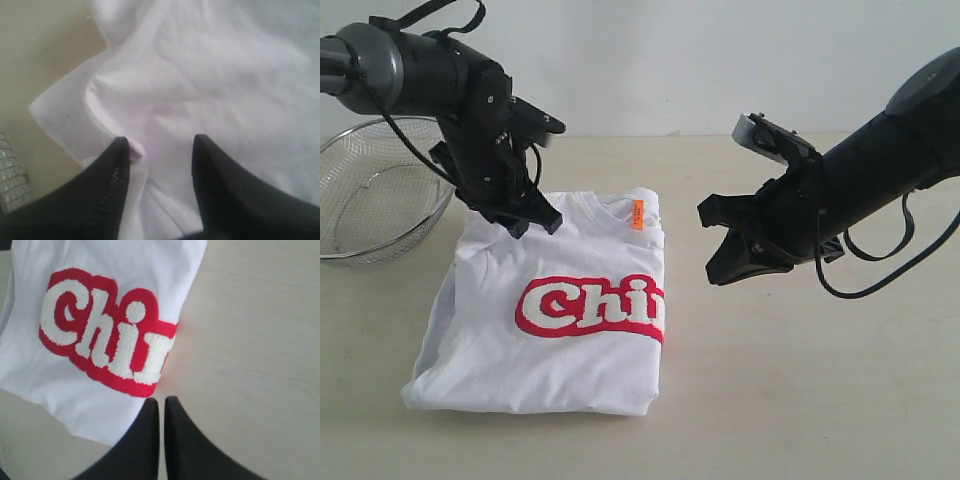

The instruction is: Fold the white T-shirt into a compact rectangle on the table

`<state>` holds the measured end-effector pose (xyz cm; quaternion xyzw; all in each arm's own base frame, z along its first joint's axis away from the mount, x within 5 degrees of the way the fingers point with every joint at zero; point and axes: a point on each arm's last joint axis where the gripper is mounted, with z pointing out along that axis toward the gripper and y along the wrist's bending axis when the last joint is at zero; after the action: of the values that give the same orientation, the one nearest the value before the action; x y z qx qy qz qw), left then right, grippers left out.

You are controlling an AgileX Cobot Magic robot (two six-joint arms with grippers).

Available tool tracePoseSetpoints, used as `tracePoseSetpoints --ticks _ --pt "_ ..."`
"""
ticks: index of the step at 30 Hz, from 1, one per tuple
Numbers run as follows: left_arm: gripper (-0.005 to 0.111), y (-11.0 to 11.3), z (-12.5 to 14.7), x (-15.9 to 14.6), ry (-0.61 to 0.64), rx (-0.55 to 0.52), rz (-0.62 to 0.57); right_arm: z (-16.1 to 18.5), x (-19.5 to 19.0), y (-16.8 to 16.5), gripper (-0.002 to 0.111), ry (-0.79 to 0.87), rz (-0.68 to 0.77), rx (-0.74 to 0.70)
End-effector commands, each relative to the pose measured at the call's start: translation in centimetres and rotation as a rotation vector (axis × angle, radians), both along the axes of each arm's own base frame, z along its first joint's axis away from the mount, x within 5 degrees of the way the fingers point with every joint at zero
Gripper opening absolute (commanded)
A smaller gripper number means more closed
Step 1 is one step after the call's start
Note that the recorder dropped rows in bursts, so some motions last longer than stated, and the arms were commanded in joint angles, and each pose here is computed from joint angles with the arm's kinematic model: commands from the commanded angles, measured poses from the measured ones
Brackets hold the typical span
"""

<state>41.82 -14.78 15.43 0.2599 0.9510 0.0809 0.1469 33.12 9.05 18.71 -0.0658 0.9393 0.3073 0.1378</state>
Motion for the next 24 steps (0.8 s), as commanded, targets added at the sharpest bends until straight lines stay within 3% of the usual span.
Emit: tracePoseSetpoints --ticks 1,4,11,16,24 --pt "0.037 -0.6 0.9 -0.2 -0.022 -0.009 -0.029 0.4 -0.1 -0.1 0.0 -0.02 -0.001 0.001" --pt "0.037 -0.6 2.2 -0.3 -0.053 0.002 -0.041 0.4 -0.1 -0.1 0.0 -0.021 -0.002 0.001" --pt "0.037 -2.1 4.3 -1.2 -0.071 -0.11 -0.051 0.4 0.1 -0.2 0.0 -0.035 -0.015 -0.008" --pt "0.034 -4.0 2.5 -1.8 0.011 -0.194 -0.092 0.4 0.1 -0.2 0.0 -0.038 -0.019 -0.008" --pt "0.021 -3.7 -0.1 -1.1 0.017 -0.119 -0.102 0.5 -0.2 -0.1 0.0 -0.015 0.003 0.006"
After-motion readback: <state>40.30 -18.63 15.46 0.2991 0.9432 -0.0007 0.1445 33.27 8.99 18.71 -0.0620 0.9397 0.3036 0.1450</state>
